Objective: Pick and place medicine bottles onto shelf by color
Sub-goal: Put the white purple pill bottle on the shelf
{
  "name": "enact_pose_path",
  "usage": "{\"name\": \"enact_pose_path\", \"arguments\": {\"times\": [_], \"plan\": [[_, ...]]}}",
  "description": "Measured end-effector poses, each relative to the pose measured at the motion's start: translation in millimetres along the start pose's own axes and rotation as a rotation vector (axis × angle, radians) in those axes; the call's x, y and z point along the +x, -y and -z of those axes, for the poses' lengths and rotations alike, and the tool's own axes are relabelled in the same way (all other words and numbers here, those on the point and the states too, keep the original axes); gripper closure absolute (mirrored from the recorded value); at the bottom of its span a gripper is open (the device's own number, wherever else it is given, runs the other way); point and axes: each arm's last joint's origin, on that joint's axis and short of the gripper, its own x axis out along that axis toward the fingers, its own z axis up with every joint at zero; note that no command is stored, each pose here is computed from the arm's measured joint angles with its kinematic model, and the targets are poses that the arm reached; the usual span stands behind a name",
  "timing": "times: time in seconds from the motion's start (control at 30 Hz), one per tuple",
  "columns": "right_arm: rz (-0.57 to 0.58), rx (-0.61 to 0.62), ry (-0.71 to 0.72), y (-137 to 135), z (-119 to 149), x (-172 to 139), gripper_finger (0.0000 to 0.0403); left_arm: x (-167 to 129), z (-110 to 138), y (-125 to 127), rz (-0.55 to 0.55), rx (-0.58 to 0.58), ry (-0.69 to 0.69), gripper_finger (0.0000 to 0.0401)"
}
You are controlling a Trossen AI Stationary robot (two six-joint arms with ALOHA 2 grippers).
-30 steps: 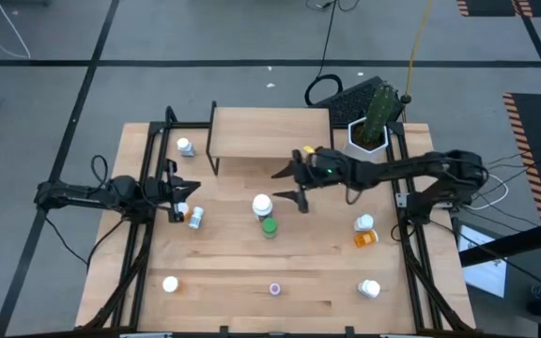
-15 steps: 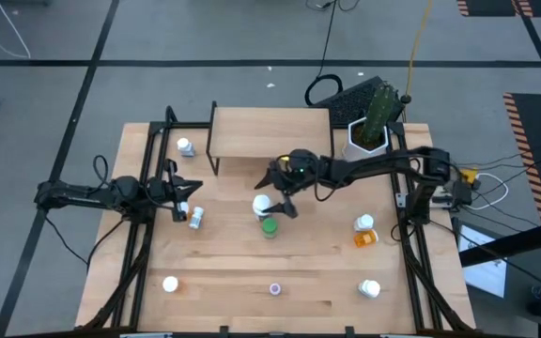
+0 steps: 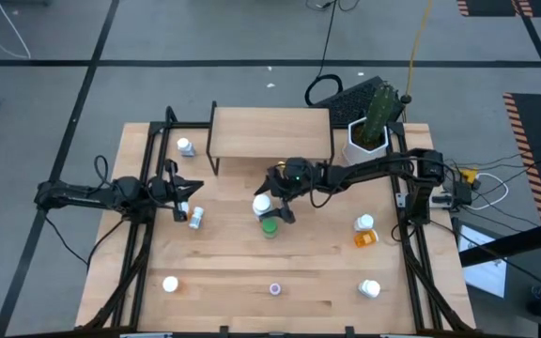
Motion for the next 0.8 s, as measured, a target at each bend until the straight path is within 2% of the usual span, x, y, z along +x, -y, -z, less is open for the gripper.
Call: {"name": "enact_pose_path", "arguments": {"times": [0.23,0.37,0.47,0.63,0.8], "plan": [[0.044,0.029,-0.008,1.8,-1.1,-2.1,0.0166,0.0,0.1,-0.3,-0.010,0.001,-0.003,0.0380],[0.149,0.045,-0.005,1.5,-18.4,-20.5,0.0174,-0.1,0.7,-1.9,-0.067,-0.010,-0.019,0.0380],[0.252,0.022,0.024,1.3,-43.1,-51.5,0.0174,-0.2,1.7,-2.6,-0.096,-0.010,-0.036,0.0380],[0.510,-0.048,0.089,4.2,-81.2,-121.6,0.0166,-0.2,2.3,-2.8,-0.105,-0.005,-0.043,0.0380],[0.735,-0.046,0.130,26.6,-91.6,-186.8,0.0167,-0.2,2.1,-2.8,-0.106,0.009,-0.042,0.0380]]}}
